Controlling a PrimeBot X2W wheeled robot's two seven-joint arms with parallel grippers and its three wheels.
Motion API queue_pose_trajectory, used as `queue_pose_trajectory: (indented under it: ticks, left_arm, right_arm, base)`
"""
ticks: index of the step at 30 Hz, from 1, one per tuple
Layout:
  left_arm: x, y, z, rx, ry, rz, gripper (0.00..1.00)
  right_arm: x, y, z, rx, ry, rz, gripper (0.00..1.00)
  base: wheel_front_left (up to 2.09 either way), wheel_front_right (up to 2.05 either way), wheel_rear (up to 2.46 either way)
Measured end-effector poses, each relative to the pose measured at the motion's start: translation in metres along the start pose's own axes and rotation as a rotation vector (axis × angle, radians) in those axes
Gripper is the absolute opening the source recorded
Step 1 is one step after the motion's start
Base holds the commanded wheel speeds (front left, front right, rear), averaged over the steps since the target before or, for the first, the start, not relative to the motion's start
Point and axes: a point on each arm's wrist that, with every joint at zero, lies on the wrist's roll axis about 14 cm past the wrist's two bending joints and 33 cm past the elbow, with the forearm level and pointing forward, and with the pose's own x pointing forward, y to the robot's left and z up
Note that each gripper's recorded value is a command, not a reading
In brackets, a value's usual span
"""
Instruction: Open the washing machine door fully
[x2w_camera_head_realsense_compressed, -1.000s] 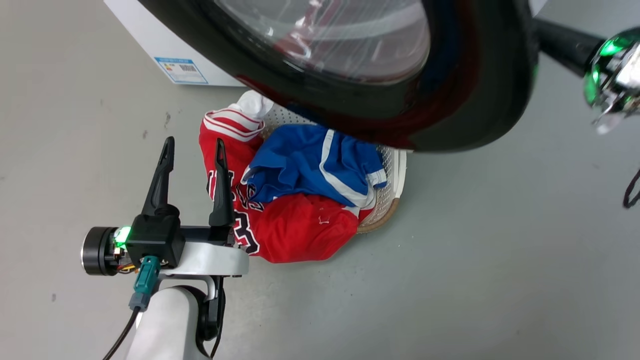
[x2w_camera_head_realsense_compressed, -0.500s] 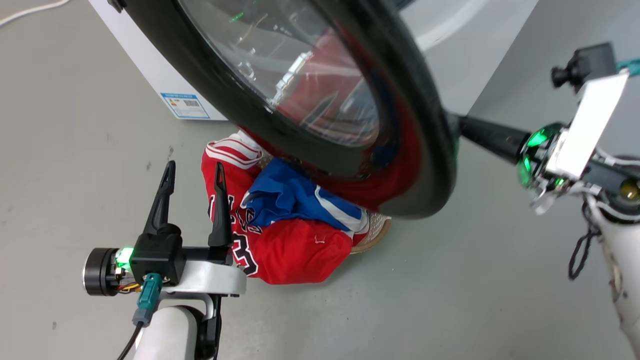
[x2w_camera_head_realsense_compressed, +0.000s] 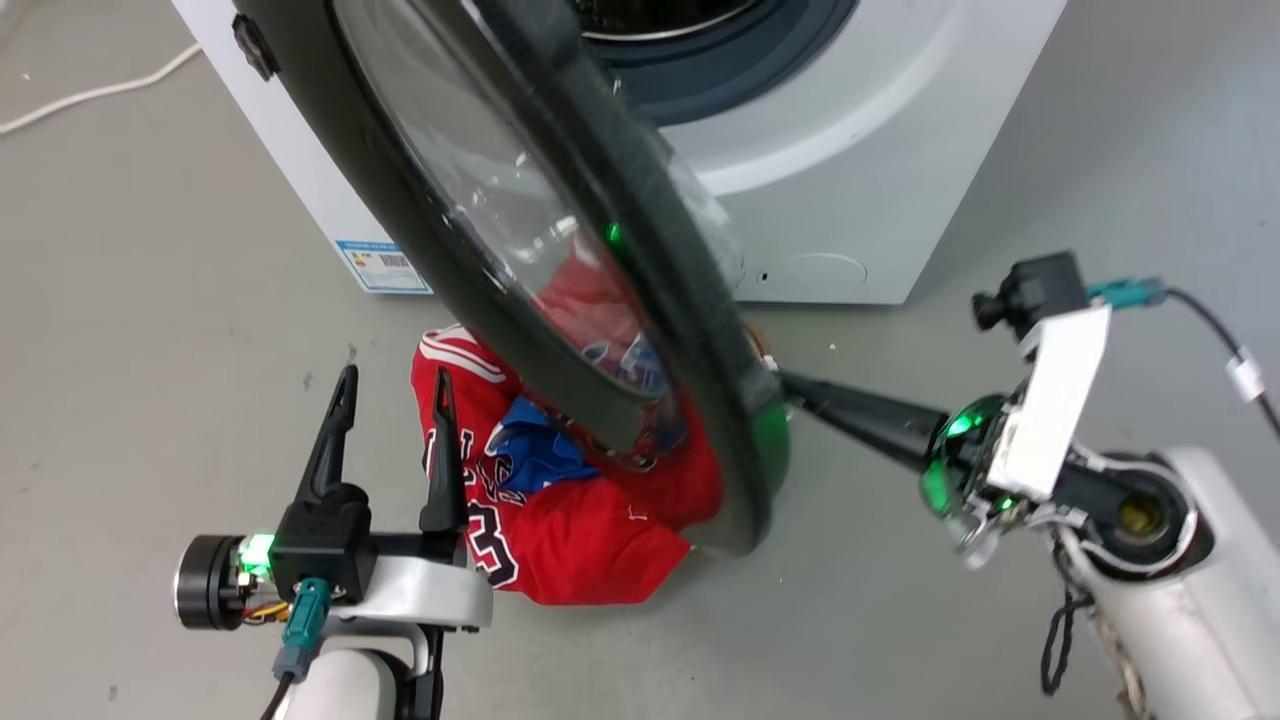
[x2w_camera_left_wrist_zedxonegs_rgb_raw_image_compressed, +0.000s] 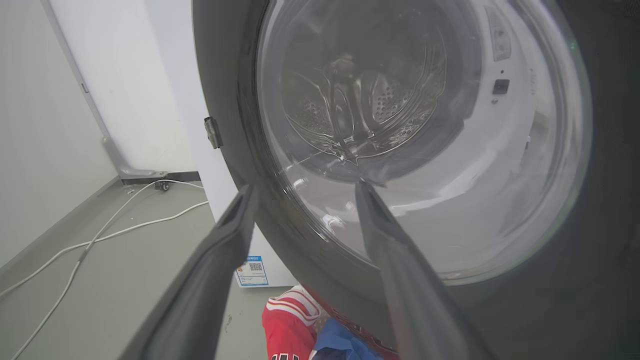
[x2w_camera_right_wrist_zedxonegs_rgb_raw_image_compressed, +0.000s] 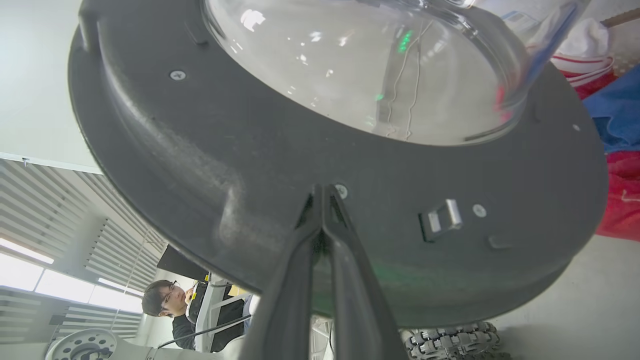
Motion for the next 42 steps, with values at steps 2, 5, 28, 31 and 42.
queue_pose_trajectory:
  ticks: [2,5,28,31,42]
  left_arm:
    - [-0.004,0.0,0.001,0.0,0.0,0.0,1.0]
    - [-0.008,0.001,0.005,0.001,-0.006,0.002,1.0]
    - [-0.031,0.007,0.017,0.006,-0.024,0.023,1.0]
    - [-0.034,0.007,0.018,0.005,-0.024,0.024,1.0]
    - [-0.049,0.004,0.025,-0.005,-0.036,0.022,1.0]
  right_arm:
    - [0.001,0.002,-0.01,0.013,0.01,0.009,0.0]
    - [0.004,0.004,-0.025,0.036,0.026,0.021,0.0]
    - [0.015,0.014,-0.088,0.193,0.032,0.085,0.0]
    - [0.008,0.011,-0.084,0.214,-0.026,0.083,0.0]
    - [-0.065,0.016,-0.02,0.2,-0.514,0.098,1.0]
  base:
    - [0.0,0.0,0.0]
    - [0.0,0.0,0.0]
    - [0.0,0.0,0.0]
    - [0.0,0.0,0.0]
    - [0.0,0.0,0.0]
